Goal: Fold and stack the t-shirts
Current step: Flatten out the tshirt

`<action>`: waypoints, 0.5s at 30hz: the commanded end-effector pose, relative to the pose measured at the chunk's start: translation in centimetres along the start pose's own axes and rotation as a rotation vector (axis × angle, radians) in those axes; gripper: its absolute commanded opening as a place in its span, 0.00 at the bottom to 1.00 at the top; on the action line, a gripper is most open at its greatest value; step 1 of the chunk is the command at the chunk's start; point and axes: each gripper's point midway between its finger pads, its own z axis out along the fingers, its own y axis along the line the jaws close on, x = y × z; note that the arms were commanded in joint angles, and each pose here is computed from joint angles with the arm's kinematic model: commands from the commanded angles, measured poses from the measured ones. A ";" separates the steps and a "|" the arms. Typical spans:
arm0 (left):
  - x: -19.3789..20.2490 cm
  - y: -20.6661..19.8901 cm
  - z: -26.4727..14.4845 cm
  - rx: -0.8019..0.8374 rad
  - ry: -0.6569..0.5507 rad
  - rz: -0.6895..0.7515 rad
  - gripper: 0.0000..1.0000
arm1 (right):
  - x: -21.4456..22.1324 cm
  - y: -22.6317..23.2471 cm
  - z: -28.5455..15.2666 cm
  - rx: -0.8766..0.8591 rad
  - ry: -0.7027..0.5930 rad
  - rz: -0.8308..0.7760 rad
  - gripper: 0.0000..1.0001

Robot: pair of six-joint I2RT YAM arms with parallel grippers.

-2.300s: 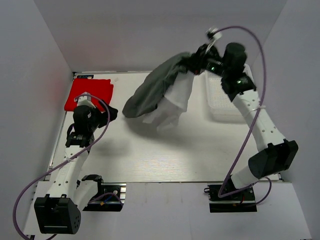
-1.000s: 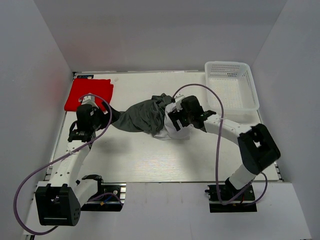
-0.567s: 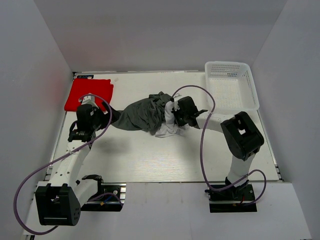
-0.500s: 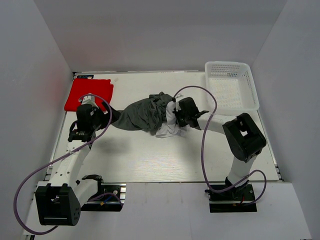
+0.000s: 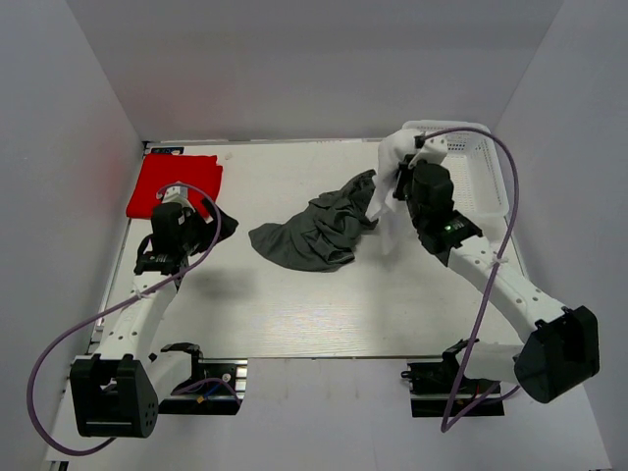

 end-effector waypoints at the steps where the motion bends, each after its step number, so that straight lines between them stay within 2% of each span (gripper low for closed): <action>1: -1.5 -1.5 -0.3 0.052 -0.028 0.017 1.00 | -6.7 -1.9 0.1 0.091 -0.147 0.027 0.00; 5: -1.4 -1.0 -0.2 0.023 -0.019 0.012 1.00 | -12.8 -3.9 -0.2 0.180 -0.248 0.018 0.00; 15: -1.0 -0.3 0.3 -0.009 -0.004 0.006 1.00 | -18.9 -11.4 1.9 0.408 -0.323 0.009 0.00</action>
